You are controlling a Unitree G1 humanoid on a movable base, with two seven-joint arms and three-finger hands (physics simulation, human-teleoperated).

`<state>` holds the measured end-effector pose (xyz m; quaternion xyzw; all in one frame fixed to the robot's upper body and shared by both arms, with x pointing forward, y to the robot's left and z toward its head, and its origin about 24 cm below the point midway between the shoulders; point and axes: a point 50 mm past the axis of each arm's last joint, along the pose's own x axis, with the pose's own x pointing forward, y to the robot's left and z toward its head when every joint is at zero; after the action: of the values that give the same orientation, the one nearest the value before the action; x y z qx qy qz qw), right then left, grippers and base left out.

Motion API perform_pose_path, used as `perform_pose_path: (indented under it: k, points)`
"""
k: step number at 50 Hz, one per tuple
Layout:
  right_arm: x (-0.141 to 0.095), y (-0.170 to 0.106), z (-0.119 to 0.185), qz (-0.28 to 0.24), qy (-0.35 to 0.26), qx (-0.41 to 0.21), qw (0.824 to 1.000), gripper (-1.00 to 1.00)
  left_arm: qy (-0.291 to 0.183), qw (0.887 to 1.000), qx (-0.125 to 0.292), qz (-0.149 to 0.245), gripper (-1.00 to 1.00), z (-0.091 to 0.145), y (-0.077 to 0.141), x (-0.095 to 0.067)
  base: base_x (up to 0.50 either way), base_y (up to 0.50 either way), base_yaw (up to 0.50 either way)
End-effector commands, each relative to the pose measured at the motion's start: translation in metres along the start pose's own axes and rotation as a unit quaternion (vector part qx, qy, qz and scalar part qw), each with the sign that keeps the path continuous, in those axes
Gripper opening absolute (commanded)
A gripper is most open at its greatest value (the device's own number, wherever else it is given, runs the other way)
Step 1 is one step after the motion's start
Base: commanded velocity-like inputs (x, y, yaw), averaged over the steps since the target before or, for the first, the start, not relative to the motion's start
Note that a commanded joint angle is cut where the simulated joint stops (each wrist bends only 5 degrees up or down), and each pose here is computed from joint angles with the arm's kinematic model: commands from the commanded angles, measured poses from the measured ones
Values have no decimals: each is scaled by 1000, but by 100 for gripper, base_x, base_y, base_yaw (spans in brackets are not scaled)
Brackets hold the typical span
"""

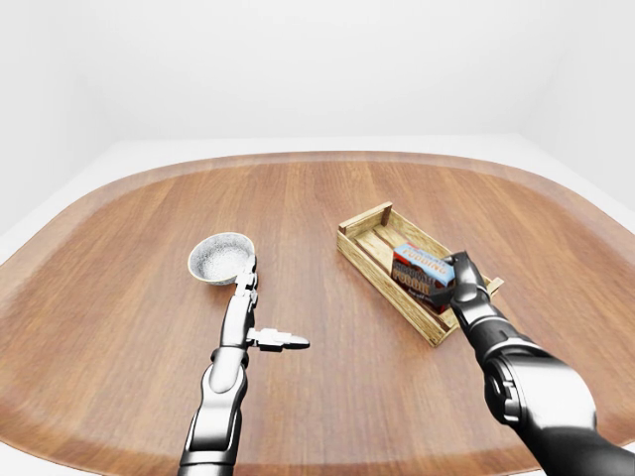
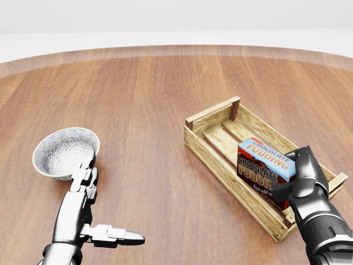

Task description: Pick up the chocolate pudding and put it in the tray.

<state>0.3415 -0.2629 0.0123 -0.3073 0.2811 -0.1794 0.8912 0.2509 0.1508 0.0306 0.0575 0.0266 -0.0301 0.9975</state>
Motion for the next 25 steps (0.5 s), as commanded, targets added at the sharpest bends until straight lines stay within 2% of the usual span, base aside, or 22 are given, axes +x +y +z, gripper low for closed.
perform_pose_path:
  k: [1, 3, 4, 5, 6, 7, 25]
  points:
    - [1, -4, 4, -14, -5, 6, 1000, -100, -2, 1000, -18, 5, 100, 1, 2, 2, 0, 0, 0]
    - [1, -5, 5, -16, -6, 7, 1000, -100, -2, 1000, -18, 5, 100, 1, 2, 2, 0, 0, 0]
    - [1, -5, 5, -17, -6, 6, 1000, -93, -2, 1000, -18, 5, 100, 1, 2, 2, 0, 0, 0]
    - [1, -5, 5, -17, -6, 6, 1000, -72, -2, 1000, -18, 5, 100, 1, 2, 2, 0, 0, 0]
    - [1, -5, 5, -19, -5, 7, 1000, 41, -2, 1000, -18, 5, 100, 1, 2, 2, 0, 0, 0]
    - [1, -5, 4, -19, -5, 7, 1000, 100, -2, 1000, -18, 5, 100, 1, 2, 2, 0, 0, 0]
    - [1, -5, 5, -20, -5, 13, 1000, 100, -2, 1000, -18, 5, 100, 2, 2, 2, 0, 0, 0]
